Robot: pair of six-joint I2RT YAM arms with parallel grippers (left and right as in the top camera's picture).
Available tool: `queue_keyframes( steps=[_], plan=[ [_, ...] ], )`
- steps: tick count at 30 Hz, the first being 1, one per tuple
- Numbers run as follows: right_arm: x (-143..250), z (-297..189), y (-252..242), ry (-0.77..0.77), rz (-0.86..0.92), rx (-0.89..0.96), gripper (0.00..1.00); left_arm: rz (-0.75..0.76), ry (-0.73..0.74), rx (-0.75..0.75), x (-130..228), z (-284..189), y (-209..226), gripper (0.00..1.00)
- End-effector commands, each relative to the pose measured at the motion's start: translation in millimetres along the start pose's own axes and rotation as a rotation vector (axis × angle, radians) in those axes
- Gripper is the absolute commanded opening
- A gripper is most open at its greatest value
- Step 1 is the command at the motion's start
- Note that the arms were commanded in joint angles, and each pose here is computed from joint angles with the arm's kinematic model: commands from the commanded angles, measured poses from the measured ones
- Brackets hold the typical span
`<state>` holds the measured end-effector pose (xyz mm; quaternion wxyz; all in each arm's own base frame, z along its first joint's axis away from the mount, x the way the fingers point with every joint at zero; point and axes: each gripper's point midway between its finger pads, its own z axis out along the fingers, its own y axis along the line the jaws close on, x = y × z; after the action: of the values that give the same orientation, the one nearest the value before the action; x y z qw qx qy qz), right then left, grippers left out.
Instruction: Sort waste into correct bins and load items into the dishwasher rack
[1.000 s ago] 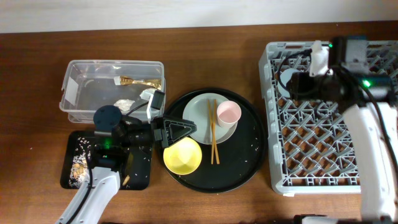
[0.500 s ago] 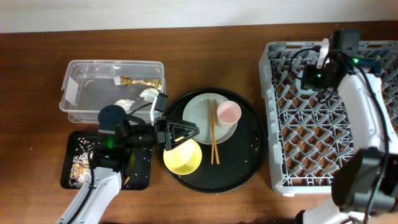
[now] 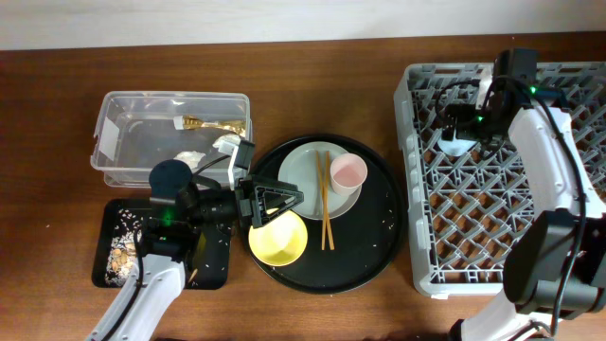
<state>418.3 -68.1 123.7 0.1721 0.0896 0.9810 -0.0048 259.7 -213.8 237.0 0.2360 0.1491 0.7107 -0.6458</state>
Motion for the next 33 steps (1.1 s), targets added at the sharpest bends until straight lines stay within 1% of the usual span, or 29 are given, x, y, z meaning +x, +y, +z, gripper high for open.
queue_keyframes(
  steps=[1,4,5,6,8,9,11,13,14,16,18,20,21,22,24,29,33],
  plan=[
    [-23,-60,14,-0.097,-0.004,-0.082,0.98,0.038,-0.015,-0.002,-8,1,-6,0.75],
    [-25,-123,25,-0.130,-0.009,-0.136,0.98,0.033,-0.062,-0.038,-19,-1,-10,0.78],
    [-22,-138,26,-0.133,-0.010,-0.146,0.98,0.018,-0.080,-0.063,-24,-1,-10,0.79],
    [-18,-159,30,-0.138,-0.012,-0.167,0.98,0.012,-0.094,-0.092,-27,1,-11,0.79],
    [-8,-183,38,-0.138,-0.016,-0.212,0.98,-0.007,-0.103,-0.194,-32,6,-6,0.79],
    [0,-191,42,-0.128,-0.016,-0.232,0.98,-0.017,-0.097,-0.295,-31,8,3,0.79],
    [16,-199,47,-0.087,-0.012,-0.266,0.98,0.016,-0.087,-0.638,-32,2,22,0.79],
    [23,-199,47,-0.060,-0.008,-0.264,0.98,0.097,-0.115,-0.868,-41,-6,20,0.78],
    [23,-198,47,-0.057,-0.007,-0.264,0.98,0.148,-0.146,-0.936,-48,-4,13,0.73],
    [23,-198,47,-0.058,-0.008,-0.264,0.98,0.226,-0.198,-0.981,-58,7,3,0.65],
    [23,-198,47,-0.058,-0.008,-0.264,0.98,0.260,-0.213,-0.984,-61,24,6,0.61],
    [23,-198,47,-0.058,-0.008,-0.264,0.98,0.246,-0.196,-0.983,-59,37,19,0.56],
    [23,-198,47,-0.058,-0.008,-0.264,0.98,0.239,-0.181,-0.994,-58,44,32,0.47],
    [23,-198,47,-0.058,-0.008,-0.264,0.98,0.234,-0.168,-1.003,-58,52,46,0.44],
    [23,-198,47,-0.058,-0.008,-0.264,0.98,0.223,-0.141,-1.013,-55,66,68,0.43],
    [23,-198,47,-0.058,-0.008,-0.264,0.98,0.169,0.001,-1.044,-32,98,127,0.44],
    [23,-198,47,-0.058,-0.008,-0.264,0.98,0.157,0.027,-1.076,-24,107,156,0.44]
  ],
)
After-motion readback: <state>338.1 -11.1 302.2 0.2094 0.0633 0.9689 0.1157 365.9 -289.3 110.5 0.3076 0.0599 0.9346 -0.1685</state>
